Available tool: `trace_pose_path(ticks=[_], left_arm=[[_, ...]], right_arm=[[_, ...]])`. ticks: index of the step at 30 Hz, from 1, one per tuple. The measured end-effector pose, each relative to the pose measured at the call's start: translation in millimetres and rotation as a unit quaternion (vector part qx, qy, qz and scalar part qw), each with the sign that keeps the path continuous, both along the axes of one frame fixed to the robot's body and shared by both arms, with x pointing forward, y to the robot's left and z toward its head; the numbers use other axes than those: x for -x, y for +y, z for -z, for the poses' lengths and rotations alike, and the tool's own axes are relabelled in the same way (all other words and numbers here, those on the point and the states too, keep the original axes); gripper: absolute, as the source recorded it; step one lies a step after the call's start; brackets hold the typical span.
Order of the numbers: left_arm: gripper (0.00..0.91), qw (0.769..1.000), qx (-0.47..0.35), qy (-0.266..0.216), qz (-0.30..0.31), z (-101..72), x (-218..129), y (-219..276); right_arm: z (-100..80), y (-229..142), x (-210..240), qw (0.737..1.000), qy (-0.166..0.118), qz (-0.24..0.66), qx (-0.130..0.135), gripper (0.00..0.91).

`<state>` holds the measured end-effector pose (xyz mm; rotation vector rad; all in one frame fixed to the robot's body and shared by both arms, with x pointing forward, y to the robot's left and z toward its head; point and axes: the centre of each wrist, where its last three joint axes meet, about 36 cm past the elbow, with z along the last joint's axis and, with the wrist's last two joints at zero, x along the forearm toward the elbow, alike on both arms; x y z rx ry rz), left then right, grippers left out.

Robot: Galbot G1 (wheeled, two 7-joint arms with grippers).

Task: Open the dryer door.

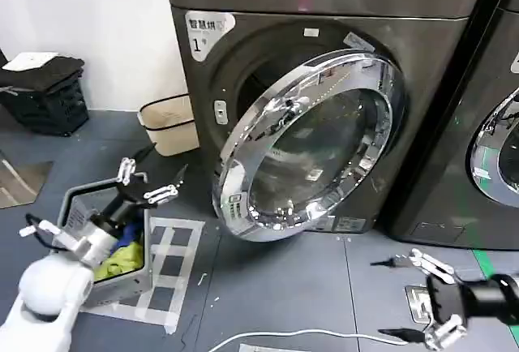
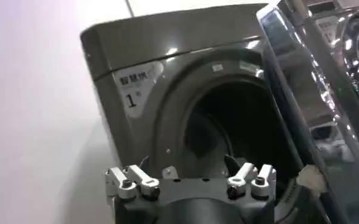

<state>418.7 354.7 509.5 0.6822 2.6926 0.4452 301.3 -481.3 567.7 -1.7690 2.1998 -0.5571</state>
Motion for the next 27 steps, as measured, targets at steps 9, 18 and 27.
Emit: trace_pose_path(ticks=[9,18,27], left_arm=[[0.907,0.999,-0.011,0.0,0.036,-0.7,-29,7],[0.907,0.993,-0.025,-0.025,0.11,-1.3,-47,-14],[0.907,0.986,-0.035,-0.04,0.157,0.9,-61,-41]], right_arm=[[-5.7,-14,76,0.991,-0.051,0.118,-0.032,0.907],[5.6,-18,139,0.947,-0.133,0.285,-0.068,0.907],[16.9,-25,200,0.851,-0.201,0.481,-0.067,0.907]])
